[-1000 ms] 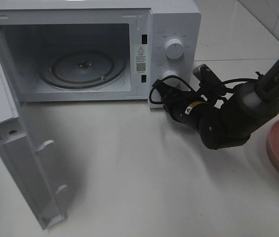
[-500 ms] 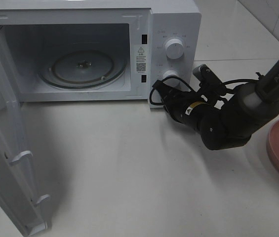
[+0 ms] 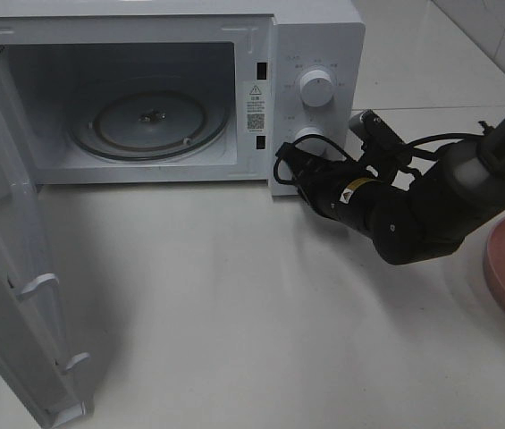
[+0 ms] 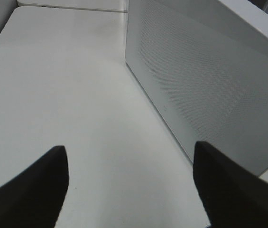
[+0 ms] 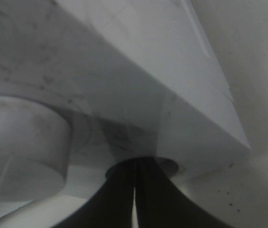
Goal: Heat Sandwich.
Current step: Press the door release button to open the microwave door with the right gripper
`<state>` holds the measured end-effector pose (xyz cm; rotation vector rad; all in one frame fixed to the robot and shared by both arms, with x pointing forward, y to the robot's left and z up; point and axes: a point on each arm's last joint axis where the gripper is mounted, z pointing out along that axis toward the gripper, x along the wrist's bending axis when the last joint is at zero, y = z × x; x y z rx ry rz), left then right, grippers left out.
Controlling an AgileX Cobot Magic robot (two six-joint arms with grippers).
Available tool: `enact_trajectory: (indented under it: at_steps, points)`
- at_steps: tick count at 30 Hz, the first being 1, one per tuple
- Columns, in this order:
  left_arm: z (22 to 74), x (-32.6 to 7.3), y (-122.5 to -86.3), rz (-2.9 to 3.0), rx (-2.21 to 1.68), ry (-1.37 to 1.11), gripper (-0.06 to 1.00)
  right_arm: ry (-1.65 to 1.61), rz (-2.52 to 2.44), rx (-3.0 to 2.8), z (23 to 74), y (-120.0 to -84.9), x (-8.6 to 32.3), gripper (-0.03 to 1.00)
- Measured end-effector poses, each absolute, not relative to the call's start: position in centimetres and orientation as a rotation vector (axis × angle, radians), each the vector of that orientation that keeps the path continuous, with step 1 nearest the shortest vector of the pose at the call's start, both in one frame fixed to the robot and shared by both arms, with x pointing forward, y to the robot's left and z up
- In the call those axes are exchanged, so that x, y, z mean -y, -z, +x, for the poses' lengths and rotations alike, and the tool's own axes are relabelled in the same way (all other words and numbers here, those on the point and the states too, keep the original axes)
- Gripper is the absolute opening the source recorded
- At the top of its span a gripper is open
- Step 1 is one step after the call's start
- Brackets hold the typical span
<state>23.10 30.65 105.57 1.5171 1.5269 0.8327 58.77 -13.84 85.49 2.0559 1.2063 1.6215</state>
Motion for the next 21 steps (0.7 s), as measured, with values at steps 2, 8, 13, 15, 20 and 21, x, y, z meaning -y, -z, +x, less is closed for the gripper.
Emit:
enact_trajectory:
  at_steps: [2,8,13,15,20,21]
  points:
    - [23.1,-30.7,-105.6,1.517,-1.527,-0.833,0.70,-1.595,2.057,-1.240,58.7,-85.8,13.8,0.03]
    - [23.1,-30.7,-105.6,1.517,-1.527,-0.833,0.70,-1.512,2.045,-1.341,58.5,-86.8,13.8,0.03]
    - [23.1,-30.7,-105.6,1.517,-1.527,-0.833,0.70,-1.448,2.037,-1.418,58.3,-87.0,13.7,0.03]
    - [23.1,-30.7,-105.6,1.517,-1.527,-0.833,0.70,-1.431,2.048,-1.431,58.2,-87.0,13.7,0.03]
    - [23.1,-30.7,-105.6,1.517,-1.527,-0.833,0.70,-1.337,2.086,-1.508,57.8,-86.5,13.7,0.03]
    - [23.1,-30.7,-105.6,1.517,-1.527,-0.833,0.70,-1.320,2.086,-1.529,57.7,-86.5,13.7,0.03]
